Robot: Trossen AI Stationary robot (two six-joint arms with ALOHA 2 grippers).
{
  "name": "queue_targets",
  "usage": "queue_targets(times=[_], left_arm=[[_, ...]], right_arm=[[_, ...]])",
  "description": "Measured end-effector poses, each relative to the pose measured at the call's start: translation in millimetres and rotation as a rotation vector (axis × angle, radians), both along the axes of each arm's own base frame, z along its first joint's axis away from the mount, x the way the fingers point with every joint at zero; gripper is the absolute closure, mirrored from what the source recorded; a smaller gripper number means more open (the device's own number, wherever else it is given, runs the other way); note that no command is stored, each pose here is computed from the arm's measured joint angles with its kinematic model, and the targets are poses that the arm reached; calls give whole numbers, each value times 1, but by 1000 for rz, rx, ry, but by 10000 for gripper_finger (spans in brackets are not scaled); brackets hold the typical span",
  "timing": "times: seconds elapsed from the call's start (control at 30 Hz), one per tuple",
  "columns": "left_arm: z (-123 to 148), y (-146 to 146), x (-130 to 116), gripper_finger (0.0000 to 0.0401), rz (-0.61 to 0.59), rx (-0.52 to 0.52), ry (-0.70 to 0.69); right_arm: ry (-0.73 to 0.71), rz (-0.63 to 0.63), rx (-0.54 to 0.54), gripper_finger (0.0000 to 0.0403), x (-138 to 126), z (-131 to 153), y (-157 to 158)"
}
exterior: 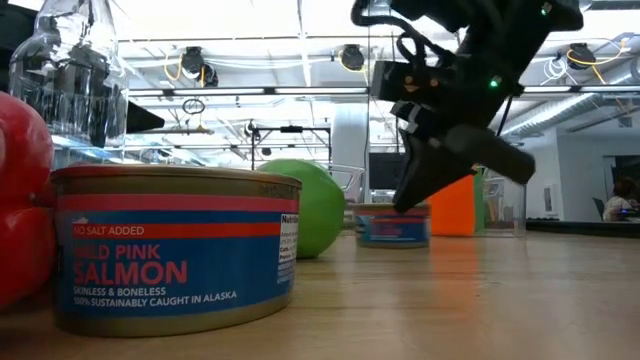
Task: Pick & Place Food Item
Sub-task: Stack the blue tuna can on the green tuna can in the green bin
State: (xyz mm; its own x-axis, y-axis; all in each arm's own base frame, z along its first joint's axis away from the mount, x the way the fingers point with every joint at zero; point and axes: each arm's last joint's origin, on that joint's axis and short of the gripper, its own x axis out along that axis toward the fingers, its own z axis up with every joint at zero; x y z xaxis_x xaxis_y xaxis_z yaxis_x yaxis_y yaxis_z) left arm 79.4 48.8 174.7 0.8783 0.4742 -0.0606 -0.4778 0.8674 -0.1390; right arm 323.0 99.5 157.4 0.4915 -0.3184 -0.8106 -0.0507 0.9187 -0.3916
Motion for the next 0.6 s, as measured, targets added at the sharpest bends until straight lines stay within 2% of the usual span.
queue_targets(times=[0.2, 0.6], left_arm=[[0, 0, 0, 386, 0, -1, -1], [0, 0, 0, 386, -4, 0, -1]], right_arm=[[-82, 31, 19, 403, 6, 26, 1], [-123, 32, -6, 403, 6, 37, -2]])
